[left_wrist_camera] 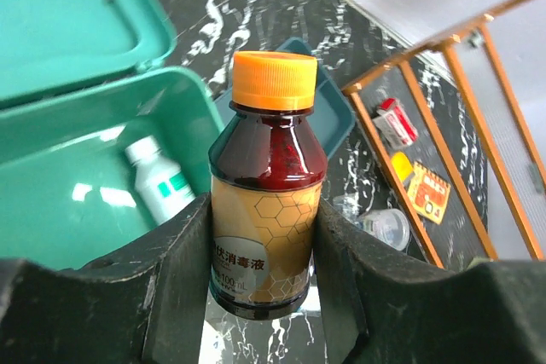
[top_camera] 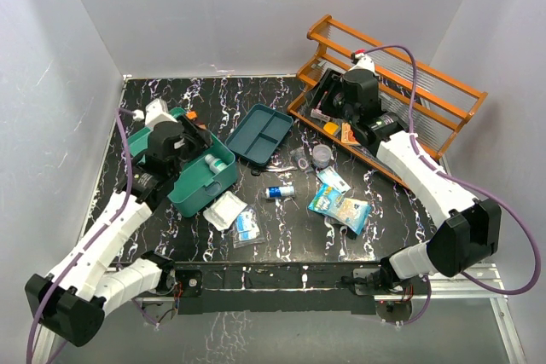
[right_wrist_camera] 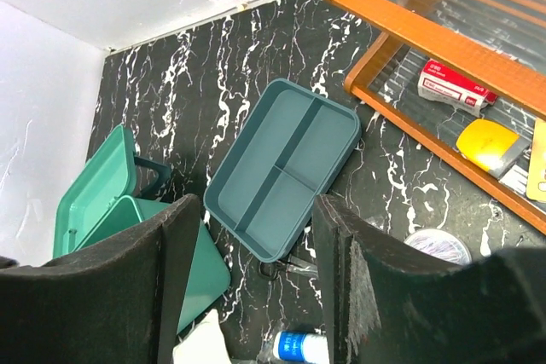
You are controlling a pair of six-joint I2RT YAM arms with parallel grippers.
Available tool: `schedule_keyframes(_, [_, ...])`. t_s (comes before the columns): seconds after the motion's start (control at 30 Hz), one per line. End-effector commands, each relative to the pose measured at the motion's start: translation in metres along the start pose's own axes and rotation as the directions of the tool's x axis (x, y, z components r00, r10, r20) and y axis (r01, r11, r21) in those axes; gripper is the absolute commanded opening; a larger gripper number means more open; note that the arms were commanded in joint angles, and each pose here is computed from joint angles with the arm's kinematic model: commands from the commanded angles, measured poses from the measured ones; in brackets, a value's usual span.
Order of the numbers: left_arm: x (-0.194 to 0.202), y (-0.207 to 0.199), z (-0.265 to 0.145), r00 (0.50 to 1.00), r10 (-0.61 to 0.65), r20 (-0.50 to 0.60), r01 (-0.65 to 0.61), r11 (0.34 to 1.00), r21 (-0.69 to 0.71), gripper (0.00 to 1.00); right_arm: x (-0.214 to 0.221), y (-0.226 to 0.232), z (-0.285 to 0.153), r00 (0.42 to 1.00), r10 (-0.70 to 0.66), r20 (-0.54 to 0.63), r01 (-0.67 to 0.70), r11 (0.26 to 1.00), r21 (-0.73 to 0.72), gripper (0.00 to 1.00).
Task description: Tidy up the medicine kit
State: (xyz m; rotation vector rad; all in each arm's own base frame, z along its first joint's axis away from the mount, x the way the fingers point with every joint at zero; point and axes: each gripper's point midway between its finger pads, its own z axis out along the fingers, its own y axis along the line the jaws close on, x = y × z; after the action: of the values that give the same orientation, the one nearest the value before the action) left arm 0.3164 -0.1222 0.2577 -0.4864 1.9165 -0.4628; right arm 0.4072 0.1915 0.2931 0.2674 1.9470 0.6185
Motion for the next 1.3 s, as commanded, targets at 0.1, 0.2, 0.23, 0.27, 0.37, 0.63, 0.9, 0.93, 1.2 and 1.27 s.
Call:
schedule_keyframes(0.1, [0.014,0.042,0.005,0.951,-0.303,0.068,0.310,0.935,-0.173,0.30,-0.023,0.020,-0.014,0.999,0.011,0.036,-0.009,0.999,-0.053,0.53])
schedule_keyframes(0.2, [0.022,0.054,0.011,0.942,-0.328,0.066,0.335,0.916,-0.222,0.31,-0.021,0.020,-0.017,0.999,0.008,0.031,-0.006,0.998,-0.055,0.53])
schedule_keyframes(0.23, [0.024,0.058,0.014,0.943,-0.326,0.061,0.331,0.913,-0.238,0.31,-0.020,0.019,-0.017,0.999,0.009,0.031,-0.007,0.998,-0.055,0.53])
schedule_keyframes(0.27, [0.026,0.060,0.016,0.945,-0.322,0.055,0.325,0.912,-0.251,0.31,-0.020,0.019,-0.018,1.000,0.008,0.029,-0.007,0.998,-0.055,0.53])
schedule_keyframes(0.37, [0.029,0.068,0.024,0.948,-0.317,0.032,0.312,0.905,-0.287,0.31,-0.020,0.019,-0.019,0.999,0.001,0.032,0.001,0.998,-0.056,0.53])
schedule_keyframes(0.63, [0.049,0.095,0.033,0.952,-0.305,-0.016,0.272,0.870,-0.411,0.30,-0.023,0.017,-0.021,0.999,-0.019,0.047,0.021,0.999,-0.045,0.53])
schedule_keyframes(0.9, [0.074,0.110,0.043,0.951,-0.303,-0.070,0.240,0.859,-0.451,0.30,-0.018,0.012,-0.018,0.999,-0.014,0.030,0.015,1.000,-0.027,0.53])
schedule_keyframes(0.93, [0.076,0.113,0.044,0.951,-0.299,-0.073,0.234,0.856,-0.461,0.30,-0.018,0.011,-0.017,0.999,-0.013,0.030,0.014,1.000,-0.023,0.53])
schedule_keyframes(1.2, [0.098,0.128,0.054,0.954,-0.278,-0.116,0.187,0.849,-0.495,0.30,-0.016,0.009,-0.011,1.000,-0.014,0.018,0.014,1.000,-0.003,0.53])
schedule_keyframes(1.27, [0.103,0.132,0.056,0.955,-0.271,-0.123,0.173,0.843,-0.510,0.30,-0.015,0.007,-0.010,1.000,-0.014,0.015,0.014,1.000,0.002,0.53])
